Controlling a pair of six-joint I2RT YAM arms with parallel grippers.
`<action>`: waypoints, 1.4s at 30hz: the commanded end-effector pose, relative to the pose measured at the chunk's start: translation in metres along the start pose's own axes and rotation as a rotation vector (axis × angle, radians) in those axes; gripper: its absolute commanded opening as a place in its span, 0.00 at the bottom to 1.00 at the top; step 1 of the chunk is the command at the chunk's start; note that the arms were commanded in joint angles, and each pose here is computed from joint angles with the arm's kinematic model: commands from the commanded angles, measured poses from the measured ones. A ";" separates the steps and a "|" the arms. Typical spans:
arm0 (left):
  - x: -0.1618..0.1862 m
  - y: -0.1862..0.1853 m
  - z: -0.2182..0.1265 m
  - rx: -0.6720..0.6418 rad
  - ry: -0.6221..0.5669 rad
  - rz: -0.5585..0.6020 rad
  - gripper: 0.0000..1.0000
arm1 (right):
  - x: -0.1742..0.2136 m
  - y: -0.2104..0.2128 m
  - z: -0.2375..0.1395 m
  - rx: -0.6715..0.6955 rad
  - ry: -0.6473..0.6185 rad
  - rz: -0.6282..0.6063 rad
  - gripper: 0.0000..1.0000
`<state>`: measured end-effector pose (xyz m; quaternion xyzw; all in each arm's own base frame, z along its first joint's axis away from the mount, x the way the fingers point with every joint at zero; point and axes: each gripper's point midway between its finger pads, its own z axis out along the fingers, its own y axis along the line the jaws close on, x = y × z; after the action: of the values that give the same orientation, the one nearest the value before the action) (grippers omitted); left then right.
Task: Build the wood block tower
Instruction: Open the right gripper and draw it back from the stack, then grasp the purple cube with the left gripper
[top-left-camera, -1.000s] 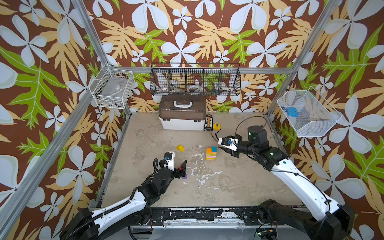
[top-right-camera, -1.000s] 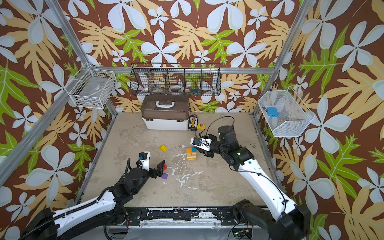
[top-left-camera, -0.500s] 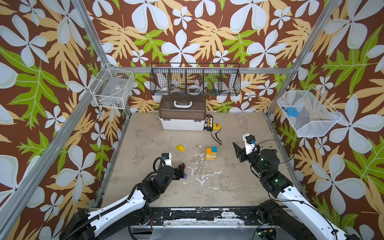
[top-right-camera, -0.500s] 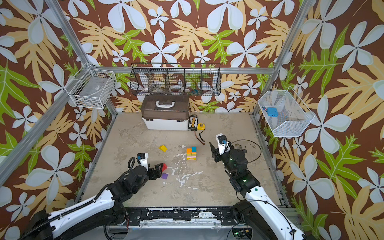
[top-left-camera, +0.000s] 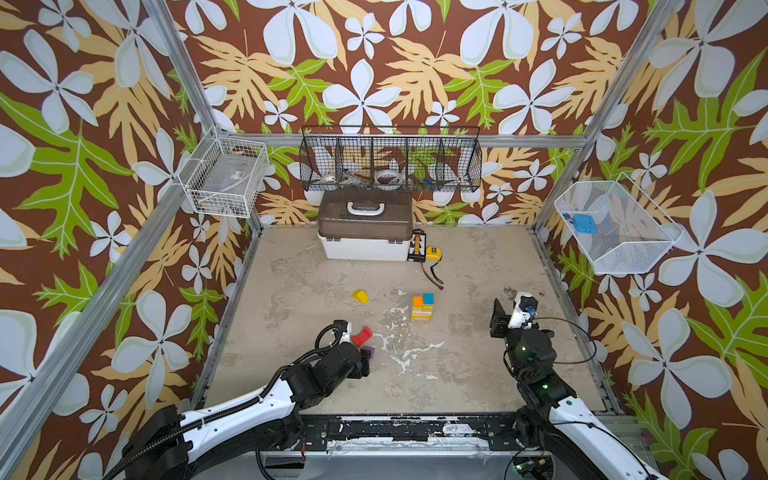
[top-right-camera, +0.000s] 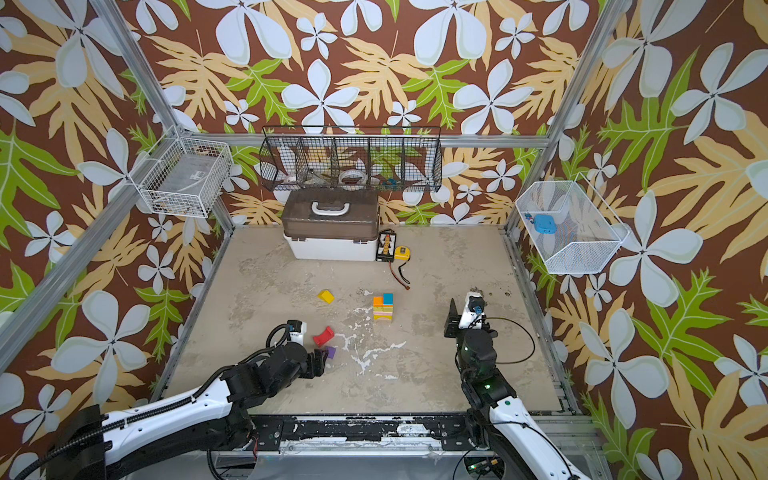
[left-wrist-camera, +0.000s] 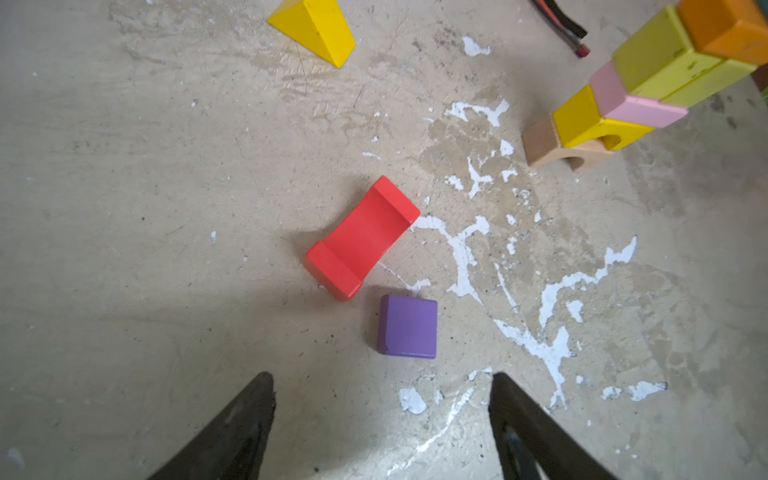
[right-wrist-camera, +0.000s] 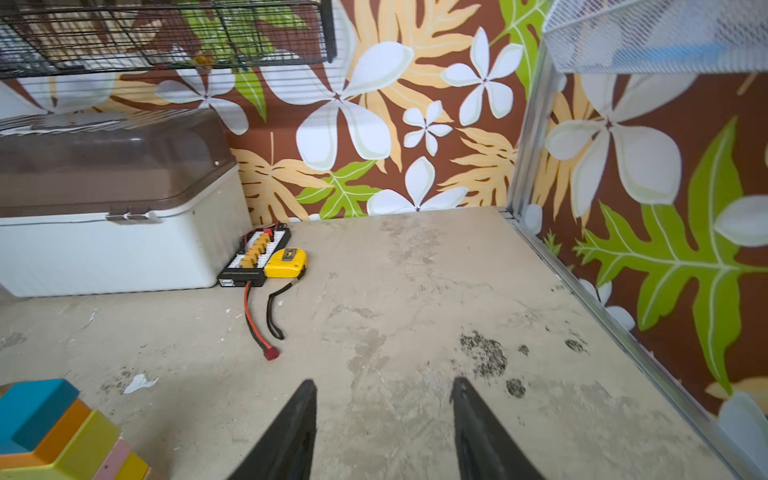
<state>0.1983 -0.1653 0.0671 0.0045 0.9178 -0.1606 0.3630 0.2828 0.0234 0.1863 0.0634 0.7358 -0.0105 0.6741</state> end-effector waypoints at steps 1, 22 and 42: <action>-0.004 -0.004 0.002 -0.008 -0.002 0.005 0.81 | -0.015 -0.014 -0.005 0.063 -0.115 0.075 0.53; 0.003 -0.024 0.038 -0.073 0.079 0.176 0.69 | 0.000 -0.021 -0.004 0.086 -0.132 0.103 0.51; 0.011 -0.017 0.059 -0.180 0.135 0.239 0.44 | -0.001 -0.021 -0.004 0.084 -0.133 0.103 0.53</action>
<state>0.2251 -0.2039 0.0236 0.0902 0.9446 -0.0474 0.3119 0.2767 0.0050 0.1775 0.1174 0.6968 -0.0160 0.7074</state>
